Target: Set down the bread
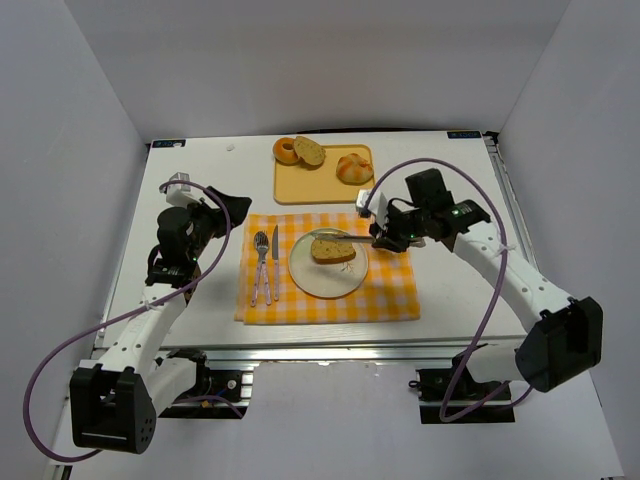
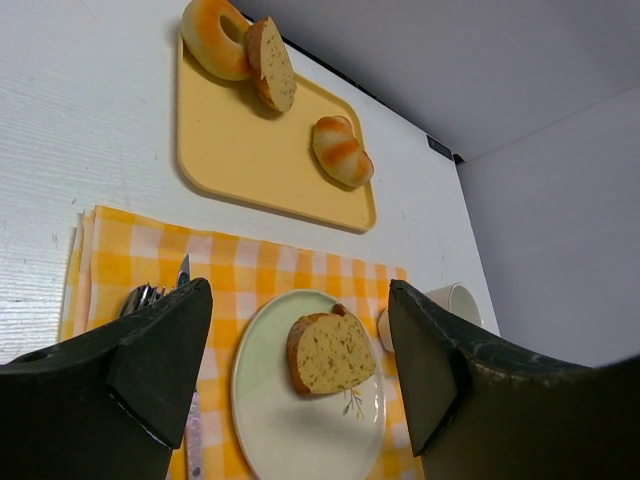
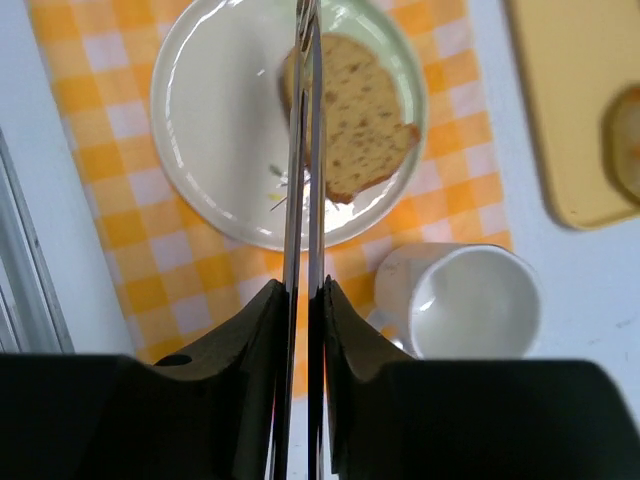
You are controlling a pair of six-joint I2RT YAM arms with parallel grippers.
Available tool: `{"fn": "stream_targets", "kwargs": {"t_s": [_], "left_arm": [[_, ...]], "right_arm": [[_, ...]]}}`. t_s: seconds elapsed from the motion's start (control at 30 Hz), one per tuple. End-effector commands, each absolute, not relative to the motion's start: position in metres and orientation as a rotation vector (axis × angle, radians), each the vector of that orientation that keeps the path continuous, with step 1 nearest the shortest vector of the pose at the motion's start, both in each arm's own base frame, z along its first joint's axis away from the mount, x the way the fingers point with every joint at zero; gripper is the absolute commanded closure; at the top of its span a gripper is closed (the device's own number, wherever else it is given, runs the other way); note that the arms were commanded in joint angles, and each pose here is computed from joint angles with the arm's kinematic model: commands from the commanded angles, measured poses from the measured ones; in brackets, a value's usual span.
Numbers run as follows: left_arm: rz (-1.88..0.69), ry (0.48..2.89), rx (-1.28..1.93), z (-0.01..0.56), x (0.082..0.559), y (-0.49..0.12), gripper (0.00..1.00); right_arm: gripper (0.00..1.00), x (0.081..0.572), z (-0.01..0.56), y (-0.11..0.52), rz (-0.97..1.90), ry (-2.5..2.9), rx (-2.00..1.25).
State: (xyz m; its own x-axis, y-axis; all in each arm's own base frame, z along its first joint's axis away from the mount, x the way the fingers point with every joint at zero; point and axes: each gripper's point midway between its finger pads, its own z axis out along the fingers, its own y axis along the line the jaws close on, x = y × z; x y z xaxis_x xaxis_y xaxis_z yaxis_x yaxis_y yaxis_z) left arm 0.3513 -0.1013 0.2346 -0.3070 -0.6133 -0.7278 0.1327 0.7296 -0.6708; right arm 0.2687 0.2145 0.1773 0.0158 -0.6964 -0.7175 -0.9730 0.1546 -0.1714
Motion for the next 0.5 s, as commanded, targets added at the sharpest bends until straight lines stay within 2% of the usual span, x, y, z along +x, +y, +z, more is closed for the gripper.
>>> {"fn": "stream_targets", "kwargs": {"t_s": [0.0, 0.07, 0.1, 0.2, 0.27, 0.3, 0.47], "left_arm": [[-0.799, 1.687, -0.349, 0.256, 0.354, -0.105, 0.20], [-0.804, 1.685, -0.351, 0.256, 0.354, -0.105, 0.19], [-0.811, 1.685, -0.348, 0.255, 0.355, -0.107, 0.20], [-0.817, 1.684, -0.345, 0.256, 0.355, -0.108, 0.20], [-0.817, 1.685, -0.346, 0.255, 0.355, -0.107, 0.20], [-0.817, 1.684, -0.345, 0.255, 0.356, -0.107, 0.20], [-0.829, 1.684, -0.345, 0.253, 0.355, -0.109, 0.20]], "right_arm": [[0.76, 0.299, 0.239, 0.214, 0.513, 1.686, -1.372], [0.83, 0.322, 0.250, 0.200, 0.518, 1.729, -1.233], [0.90, 0.344, 0.259, 0.174, 0.502, 1.796, -1.073], [0.99, 0.393, 0.262, 0.110, 0.442, 1.917, -0.730], [1.00, 0.415, 0.246, 0.076, 0.388, 1.977, -0.576], [1.00, 0.424, 0.218, 0.038, 0.322, 2.072, -0.400], [1.00, 0.439, 0.139, -0.035, 0.094, 2.207, -0.016]]}}
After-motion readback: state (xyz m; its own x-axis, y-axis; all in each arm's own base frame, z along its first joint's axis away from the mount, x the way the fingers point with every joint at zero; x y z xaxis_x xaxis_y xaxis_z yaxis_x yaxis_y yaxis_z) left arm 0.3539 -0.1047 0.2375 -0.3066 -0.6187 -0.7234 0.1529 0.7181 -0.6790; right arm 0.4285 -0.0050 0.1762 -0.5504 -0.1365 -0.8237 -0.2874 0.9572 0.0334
